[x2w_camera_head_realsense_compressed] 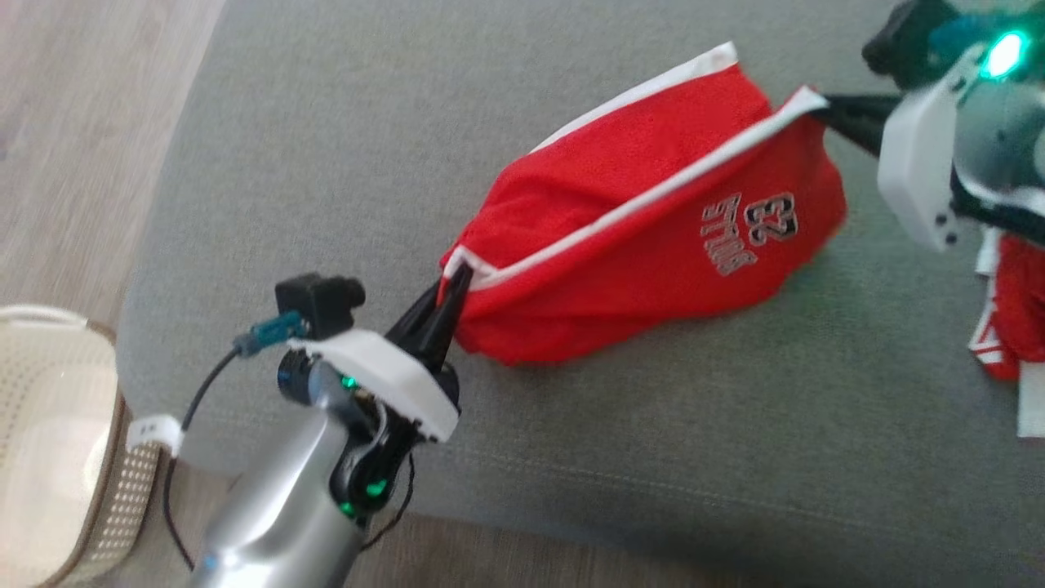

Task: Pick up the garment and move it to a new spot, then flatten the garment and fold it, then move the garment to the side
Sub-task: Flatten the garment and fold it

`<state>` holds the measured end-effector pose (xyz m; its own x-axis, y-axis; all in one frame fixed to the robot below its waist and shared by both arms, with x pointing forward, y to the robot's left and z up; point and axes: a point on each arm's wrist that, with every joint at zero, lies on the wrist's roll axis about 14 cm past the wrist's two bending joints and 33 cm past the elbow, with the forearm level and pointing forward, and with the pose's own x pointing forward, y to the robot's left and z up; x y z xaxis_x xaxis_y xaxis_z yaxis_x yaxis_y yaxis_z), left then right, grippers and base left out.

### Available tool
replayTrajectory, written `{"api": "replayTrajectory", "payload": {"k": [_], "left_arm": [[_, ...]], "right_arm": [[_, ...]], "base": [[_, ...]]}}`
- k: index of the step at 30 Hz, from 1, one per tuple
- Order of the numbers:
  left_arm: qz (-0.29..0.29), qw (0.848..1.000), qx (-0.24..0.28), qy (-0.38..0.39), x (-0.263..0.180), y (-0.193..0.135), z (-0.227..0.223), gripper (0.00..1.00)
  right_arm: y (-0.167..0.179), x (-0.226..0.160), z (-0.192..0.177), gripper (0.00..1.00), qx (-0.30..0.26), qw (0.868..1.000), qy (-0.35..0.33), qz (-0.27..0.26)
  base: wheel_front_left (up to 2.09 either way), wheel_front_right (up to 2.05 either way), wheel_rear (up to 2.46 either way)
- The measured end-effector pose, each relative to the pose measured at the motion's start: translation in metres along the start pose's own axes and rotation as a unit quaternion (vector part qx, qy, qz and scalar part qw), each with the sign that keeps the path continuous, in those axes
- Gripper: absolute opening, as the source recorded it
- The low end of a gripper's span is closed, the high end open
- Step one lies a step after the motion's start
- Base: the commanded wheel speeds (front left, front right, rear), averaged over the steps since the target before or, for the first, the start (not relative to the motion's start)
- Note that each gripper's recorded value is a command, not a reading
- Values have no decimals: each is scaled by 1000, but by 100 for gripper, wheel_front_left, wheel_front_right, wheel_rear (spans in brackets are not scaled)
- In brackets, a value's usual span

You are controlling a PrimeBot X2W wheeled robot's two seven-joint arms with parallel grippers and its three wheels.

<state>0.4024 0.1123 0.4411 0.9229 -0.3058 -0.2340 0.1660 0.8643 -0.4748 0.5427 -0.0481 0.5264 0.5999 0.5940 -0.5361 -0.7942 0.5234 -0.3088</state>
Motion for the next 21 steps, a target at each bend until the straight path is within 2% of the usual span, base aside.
{"api": "replayTrajectory", "payload": {"k": [9, 15, 21], "left_arm": [[18, 1000, -9, 19, 31, 21, -3, 0], [30, 999, -5, 25, 50, 34, -4, 0], [38, 999, -5, 31, 61, 43, -10, 0]], "right_arm": [[-2, 59, -2, 0, -10, 1000, 19, 16], [-11, 85, -18, 0, -27, 998, 47, 8], [-28, 104, -31, 0, -18, 998, 59, -7]], "base": [[0, 0, 0], [0, 0, 0], [0, 0, 0]]}}
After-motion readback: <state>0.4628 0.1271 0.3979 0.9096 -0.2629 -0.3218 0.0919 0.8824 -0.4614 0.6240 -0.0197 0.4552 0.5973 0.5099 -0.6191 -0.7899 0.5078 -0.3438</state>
